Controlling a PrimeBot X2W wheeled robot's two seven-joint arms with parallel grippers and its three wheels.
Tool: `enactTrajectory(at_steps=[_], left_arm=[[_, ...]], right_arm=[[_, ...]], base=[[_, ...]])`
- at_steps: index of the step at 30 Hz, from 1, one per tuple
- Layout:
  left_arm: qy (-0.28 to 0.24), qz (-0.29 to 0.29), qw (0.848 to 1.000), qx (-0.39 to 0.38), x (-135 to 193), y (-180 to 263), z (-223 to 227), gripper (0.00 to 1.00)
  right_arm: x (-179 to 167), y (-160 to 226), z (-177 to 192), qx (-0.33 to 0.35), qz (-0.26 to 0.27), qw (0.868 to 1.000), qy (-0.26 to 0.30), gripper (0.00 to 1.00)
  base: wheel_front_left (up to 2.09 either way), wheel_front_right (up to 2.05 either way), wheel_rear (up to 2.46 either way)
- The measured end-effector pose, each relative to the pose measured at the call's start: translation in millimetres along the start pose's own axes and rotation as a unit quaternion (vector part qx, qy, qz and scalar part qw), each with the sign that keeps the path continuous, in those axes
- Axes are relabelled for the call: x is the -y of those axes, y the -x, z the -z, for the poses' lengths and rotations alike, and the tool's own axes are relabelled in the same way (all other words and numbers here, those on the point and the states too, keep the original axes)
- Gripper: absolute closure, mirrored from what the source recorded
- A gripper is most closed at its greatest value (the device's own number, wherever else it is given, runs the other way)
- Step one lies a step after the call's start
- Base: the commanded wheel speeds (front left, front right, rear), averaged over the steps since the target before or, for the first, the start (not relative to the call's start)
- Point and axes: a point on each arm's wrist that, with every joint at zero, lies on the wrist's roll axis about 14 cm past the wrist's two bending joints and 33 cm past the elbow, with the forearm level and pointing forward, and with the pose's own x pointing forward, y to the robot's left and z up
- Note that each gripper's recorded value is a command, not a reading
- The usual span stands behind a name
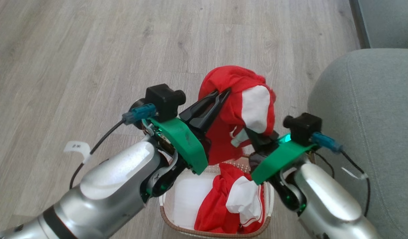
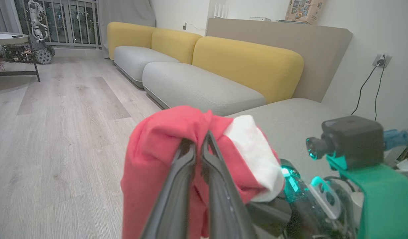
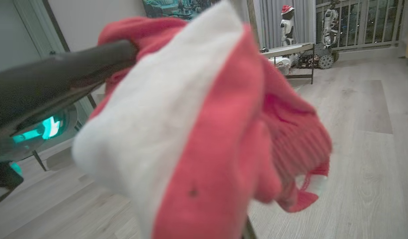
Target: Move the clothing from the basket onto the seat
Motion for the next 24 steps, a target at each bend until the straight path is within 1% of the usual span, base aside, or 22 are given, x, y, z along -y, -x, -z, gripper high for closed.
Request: enactTrajectory(at_steps=[5,8,9,10,12,13,20,24], left_arm=[[0.006,-0.002,1.0,-0.007,-1.6,1.5,8.1,1.0],[0.011,-0.004,1.0,-0.012,-0.7,1.9,13.4,1.0],[0.013,-0.002,1.0,-0.013,0.4,1.4,14.4,0.9],[0.014,0.0,1.0,-0.014,1.9,0.9,15.4,0.62],[0.014,0.007,1.0,-0.015,5.8,-0.9,16.0,0.14],[0.015,0.01,1.0,-0.014,7.7,-2.0,16.0,0.0],[0.02,0.042,0.999,-0.011,26.6,-12.6,16.9,0.0],[0.03,0.064,0.997,-0.015,39.4,-19.3,23.5,0.0]], right_arm=[[15.0,11.4,-3.3,0.011,0.027,1.0,0.003,1.0],[22.3,15.5,-12.1,0.026,0.04,0.999,0.006,1.0],[25.2,17.2,-15.7,0.032,0.045,0.998,0.008,1.0],[28.0,18.7,-19.4,0.037,0.05,0.998,0.01,1.0],[34.3,22.3,-27.8,0.049,0.06,0.997,0.017,1.0],[37.6,25.2,-30.9,0.054,0.066,0.996,0.019,1.0],[64.6,54.6,-41.7,0.067,0.115,0.99,0.041,1.0],[80.5,70.3,-57.4,0.085,0.142,0.985,0.057,1.0]], base=[[0.0,0.0,0.0],[0.0,0.0,0.0],[0.0,0.0,0.0],[0.0,0.0,0.0],[0.0,0.0,0.0],[0.0,0.0,0.0],[0.0,0.0,0.0],[0.0,0.0,0.0]])
